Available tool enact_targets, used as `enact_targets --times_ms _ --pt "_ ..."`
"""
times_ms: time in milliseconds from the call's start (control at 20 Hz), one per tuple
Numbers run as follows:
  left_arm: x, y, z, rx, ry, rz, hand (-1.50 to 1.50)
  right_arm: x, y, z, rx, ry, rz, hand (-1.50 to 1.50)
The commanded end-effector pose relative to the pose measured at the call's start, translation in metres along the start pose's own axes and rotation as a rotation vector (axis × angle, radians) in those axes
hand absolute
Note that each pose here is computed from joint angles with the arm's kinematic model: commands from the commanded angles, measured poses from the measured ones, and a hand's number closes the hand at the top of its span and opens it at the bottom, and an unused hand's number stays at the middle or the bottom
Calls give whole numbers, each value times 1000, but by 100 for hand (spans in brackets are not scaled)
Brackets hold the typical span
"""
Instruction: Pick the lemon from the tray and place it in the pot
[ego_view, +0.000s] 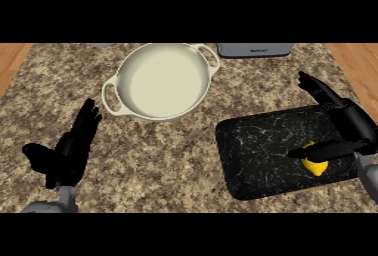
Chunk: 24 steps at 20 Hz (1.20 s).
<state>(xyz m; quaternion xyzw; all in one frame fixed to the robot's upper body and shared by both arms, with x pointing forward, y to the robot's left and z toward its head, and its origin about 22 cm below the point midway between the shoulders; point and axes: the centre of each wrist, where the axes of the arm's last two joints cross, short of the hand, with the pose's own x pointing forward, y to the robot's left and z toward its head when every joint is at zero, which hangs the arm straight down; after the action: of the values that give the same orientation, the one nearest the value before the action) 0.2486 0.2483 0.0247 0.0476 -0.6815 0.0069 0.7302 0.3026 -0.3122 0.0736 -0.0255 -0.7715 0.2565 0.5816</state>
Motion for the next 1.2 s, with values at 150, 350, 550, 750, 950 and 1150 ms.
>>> enact_targets --times_ms 150,350,550,750,950,1150 --pt "26 -17 -6 -23 13 38 0 11 -68 88 16 -176 237 -150" --pt "27 -20 -7 -23 29 44 0 56 -119 89 82 -21 490 -150" --pt "32 -6 -5 -39 30 38 0 74 -128 104 173 73 568 -150" --pt "41 -22 -5 -39 18 38 0 125 -130 84 291 184 652 -150" --pt "33 -12 -11 -59 28 41 0 124 -109 86 329 314 677 -150" --pt "29 -23 -11 -74 30 33 0 111 -100 84 334 411 681 -150"
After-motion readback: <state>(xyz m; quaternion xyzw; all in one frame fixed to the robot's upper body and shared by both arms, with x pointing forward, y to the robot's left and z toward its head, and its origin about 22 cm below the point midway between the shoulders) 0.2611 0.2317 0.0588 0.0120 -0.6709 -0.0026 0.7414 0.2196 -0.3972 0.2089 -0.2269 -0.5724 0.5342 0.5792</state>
